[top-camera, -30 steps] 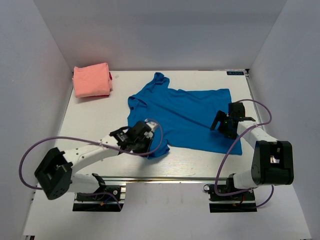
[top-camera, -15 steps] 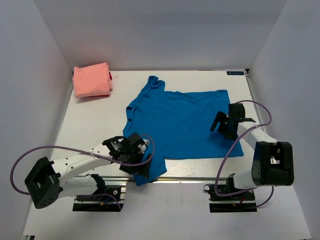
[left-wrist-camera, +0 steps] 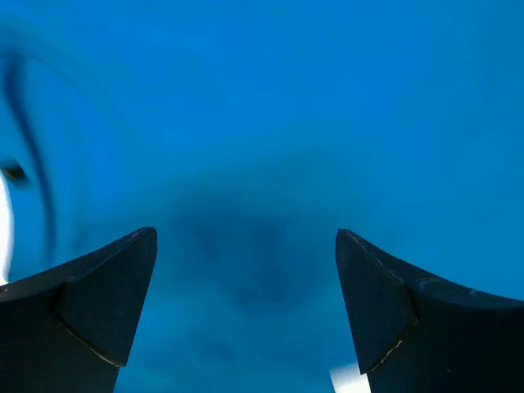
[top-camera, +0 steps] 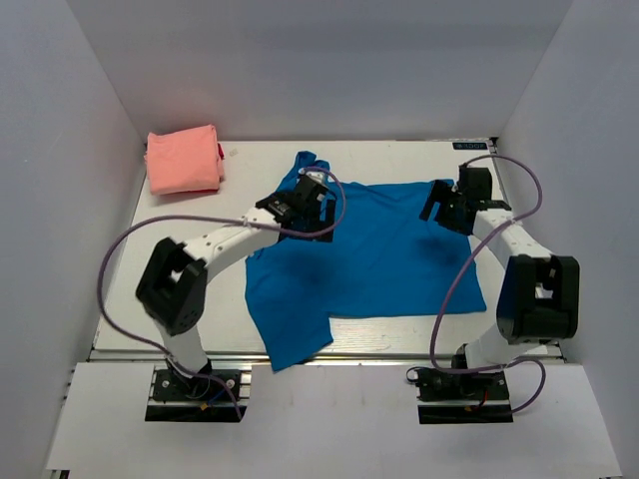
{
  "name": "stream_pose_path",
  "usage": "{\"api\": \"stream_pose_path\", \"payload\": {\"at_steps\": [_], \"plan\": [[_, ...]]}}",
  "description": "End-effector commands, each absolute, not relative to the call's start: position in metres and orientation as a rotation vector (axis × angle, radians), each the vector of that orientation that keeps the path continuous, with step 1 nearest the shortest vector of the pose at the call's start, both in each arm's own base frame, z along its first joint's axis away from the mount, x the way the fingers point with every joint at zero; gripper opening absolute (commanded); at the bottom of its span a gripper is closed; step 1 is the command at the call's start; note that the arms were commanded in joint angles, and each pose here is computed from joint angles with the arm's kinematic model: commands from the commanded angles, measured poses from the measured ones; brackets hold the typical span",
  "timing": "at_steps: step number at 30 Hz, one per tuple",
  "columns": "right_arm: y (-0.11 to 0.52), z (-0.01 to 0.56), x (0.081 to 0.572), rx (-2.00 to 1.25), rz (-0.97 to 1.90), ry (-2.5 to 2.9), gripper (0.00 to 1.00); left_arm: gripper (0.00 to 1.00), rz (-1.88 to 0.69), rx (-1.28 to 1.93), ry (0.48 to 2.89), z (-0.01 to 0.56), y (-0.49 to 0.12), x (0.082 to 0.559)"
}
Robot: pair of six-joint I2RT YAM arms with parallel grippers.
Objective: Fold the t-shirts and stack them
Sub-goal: Flatten out the tshirt
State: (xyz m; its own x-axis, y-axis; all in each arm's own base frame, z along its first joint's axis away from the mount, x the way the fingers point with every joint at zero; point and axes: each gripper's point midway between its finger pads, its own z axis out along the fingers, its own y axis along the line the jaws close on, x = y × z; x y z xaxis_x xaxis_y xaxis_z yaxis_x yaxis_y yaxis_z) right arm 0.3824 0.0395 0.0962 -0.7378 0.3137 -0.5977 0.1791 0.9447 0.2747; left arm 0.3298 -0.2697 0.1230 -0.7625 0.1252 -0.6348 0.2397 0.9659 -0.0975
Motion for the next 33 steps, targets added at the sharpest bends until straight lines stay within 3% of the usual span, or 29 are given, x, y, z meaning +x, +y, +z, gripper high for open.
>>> {"api": "stream_pose_path", "payload": {"at_steps": [1,8,17,26,33], "plan": [[0.026,0.115,0.422,0.259,0.167,2.348,0.9,1.0,-0.085,0.147,2.409,0.113,-0.239,0.395],[0.016,0.089,0.468,0.154,0.059,2.395,0.9,1.0,-0.135,0.098,2.35,0.079,-0.226,0.493],[0.014,0.051,0.524,0.115,0.033,2.481,0.9,1.0,-0.206,0.067,2.392,0.02,-0.202,0.568],[0.003,0.016,0.571,0.183,-0.01,2.558,0.9,1.0,-0.338,-0.08,2.404,0.0,-0.165,0.599],[0.015,0.001,0.602,0.14,0.215,2.513,0.9,1.0,-0.421,-0.067,2.387,-0.001,-0.162,0.619]]}}
